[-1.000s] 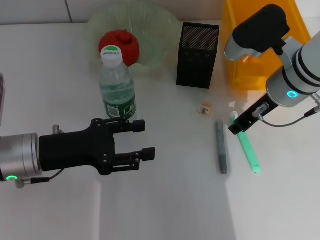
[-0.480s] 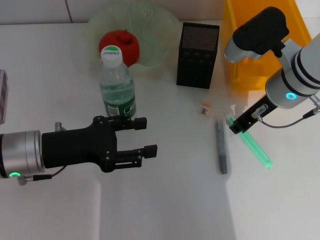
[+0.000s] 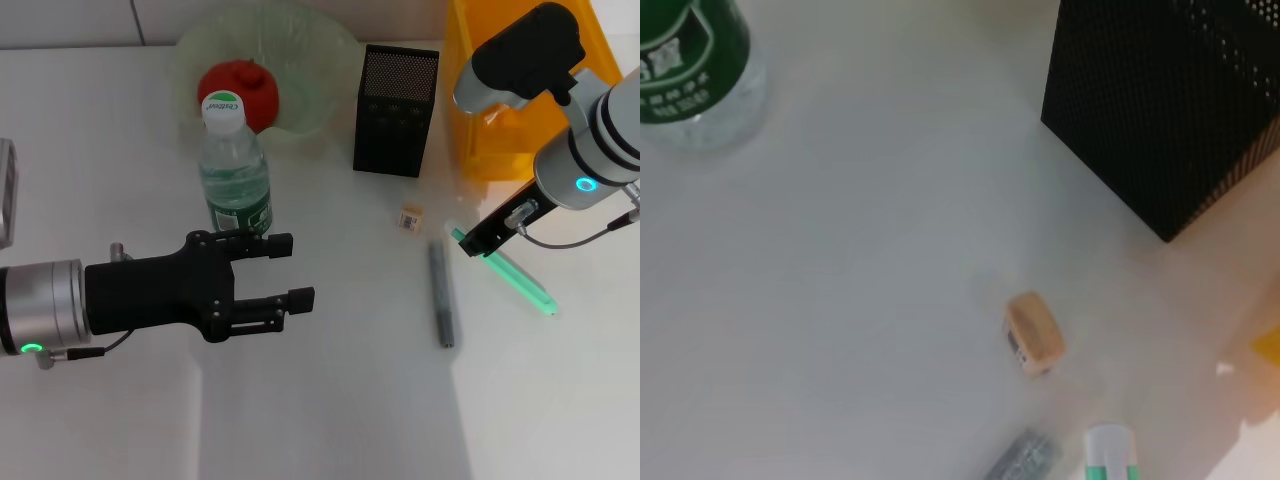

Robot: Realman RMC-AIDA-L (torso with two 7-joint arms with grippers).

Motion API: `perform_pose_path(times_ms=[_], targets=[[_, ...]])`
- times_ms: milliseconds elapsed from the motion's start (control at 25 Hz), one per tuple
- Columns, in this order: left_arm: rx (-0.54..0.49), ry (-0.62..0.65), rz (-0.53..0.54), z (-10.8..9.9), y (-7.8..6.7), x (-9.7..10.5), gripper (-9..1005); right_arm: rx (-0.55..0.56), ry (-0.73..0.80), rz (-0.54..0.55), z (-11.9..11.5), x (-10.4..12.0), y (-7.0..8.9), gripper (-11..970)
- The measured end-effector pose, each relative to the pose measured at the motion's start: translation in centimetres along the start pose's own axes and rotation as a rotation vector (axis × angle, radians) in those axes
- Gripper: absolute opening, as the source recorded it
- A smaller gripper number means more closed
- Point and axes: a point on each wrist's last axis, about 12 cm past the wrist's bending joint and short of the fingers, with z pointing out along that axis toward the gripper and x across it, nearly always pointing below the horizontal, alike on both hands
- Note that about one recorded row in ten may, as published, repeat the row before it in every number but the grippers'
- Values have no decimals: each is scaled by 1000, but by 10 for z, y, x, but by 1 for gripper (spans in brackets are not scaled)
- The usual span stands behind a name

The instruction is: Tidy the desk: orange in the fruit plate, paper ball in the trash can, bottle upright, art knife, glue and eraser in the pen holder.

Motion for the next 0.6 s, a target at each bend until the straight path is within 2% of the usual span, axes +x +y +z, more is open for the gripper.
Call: perform_pose_path(times_ms=[160,320,360,400,440,520,560,600], targets=[[-1,0,2,0,0,0,728,0,-45,-6,-20,-1,2,157],[-1,-1,4,0,1,-1,728,-16,-217,29,-65,-3,0,156],[-1,-1,3,0,1,-2,728,-19,-285,45,-77,-4,-2,157],[0,-1,3,1,1,-2,728,-27,-465,93,-101,-1,-12,157],[2,-2,4,2,2,-3,728,-27,-465,93,-101,-1,-12,157],[6,-3,4,3,2,-4,728,-53,-670,149,-116,2,-25,158],[6,-3,4,3,2,-4,728,-81,-793,178,-122,1,-32,158],[7,-5,3,5,2,-4,728,-131,-986,223,-123,2,-48,158]])
